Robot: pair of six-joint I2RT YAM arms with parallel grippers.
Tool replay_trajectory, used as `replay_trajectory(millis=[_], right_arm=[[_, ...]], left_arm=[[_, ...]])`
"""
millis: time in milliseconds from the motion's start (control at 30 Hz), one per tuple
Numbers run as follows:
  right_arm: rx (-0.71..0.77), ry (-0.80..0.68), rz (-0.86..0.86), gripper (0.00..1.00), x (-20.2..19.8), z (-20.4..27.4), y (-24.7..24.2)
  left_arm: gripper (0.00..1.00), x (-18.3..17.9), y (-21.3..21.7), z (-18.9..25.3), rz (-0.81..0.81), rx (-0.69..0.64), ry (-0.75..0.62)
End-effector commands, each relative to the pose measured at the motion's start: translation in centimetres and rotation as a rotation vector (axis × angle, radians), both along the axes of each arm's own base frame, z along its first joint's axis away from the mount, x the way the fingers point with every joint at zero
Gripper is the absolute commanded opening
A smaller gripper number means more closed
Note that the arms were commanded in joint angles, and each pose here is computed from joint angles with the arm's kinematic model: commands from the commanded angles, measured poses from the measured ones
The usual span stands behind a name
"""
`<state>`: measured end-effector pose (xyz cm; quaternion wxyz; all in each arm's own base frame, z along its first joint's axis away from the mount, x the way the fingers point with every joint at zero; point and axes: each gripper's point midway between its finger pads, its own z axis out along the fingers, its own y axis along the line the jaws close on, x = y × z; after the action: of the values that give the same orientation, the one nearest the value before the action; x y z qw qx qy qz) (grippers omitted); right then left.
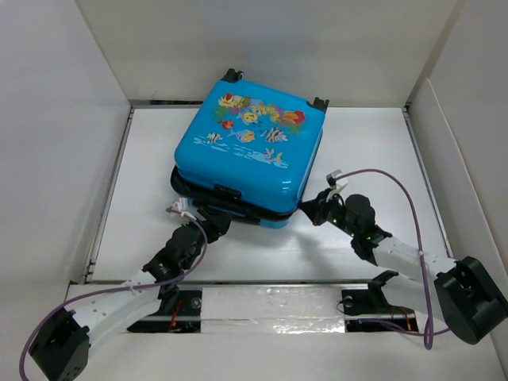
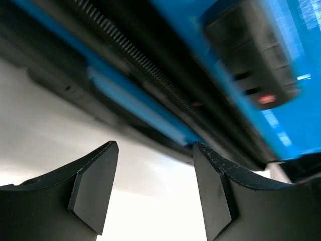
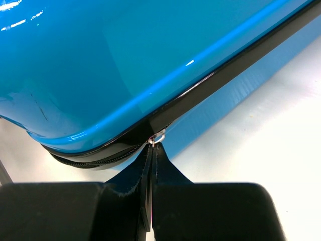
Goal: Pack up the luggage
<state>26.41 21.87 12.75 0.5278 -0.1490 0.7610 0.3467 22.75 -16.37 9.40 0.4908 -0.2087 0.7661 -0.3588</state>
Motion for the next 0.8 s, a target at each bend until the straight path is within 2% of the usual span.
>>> replay_trajectory(millis=[0, 100, 267, 433, 633, 667, 733, 767], right_arm=[[0.025, -0.03, 0.024, 0.0, -0.2, 1.0, 0.7], [0.031, -0.033, 0.027, 0.0, -0.2, 1.2, 0.8], [0.038, -0.038, 0.02, 0.0, -0.2, 1.5, 0.7], [0.042, -0.036, 0.013, 0.0, -0.3, 1.6, 0.5], [0.049, -0.025, 0.038, 0.0, -0.7, 1.5, 1.2], [0.049, -0.02, 0.033, 0.0, -0.7, 1.3, 1.2], [0.062, -0.004, 0.056, 0.0, -1.5, 1.4, 1.9], [0.067, -0.001, 0.059, 0.0, -1.7, 1.5, 2.2]], left_arm=[[0.59, 0.1, 0.1, 1.3, 0.008, -0.059, -0.071], [0.59, 0.3, 0.4, 1.3, 0.032, -0.068, -0.068], [0.54, 1.2, -0.9, -0.1, 0.005, 0.004, 0.022], [0.49, 1.3, -1.2, -0.2, 0.004, -0.029, 0.031], [0.48, 2.0, -1.3, 2.0, 0.021, -0.075, -0.047], [0.36, 2.1, -1.7, 2.1, 0.003, -0.071, -0.056], [0.21, 2.4, -2.4, 3.2, -0.021, -0.096, -0.089], [0.09, 2.4, -3.1, 2.9, -0.048, -0.095, -0.076]])
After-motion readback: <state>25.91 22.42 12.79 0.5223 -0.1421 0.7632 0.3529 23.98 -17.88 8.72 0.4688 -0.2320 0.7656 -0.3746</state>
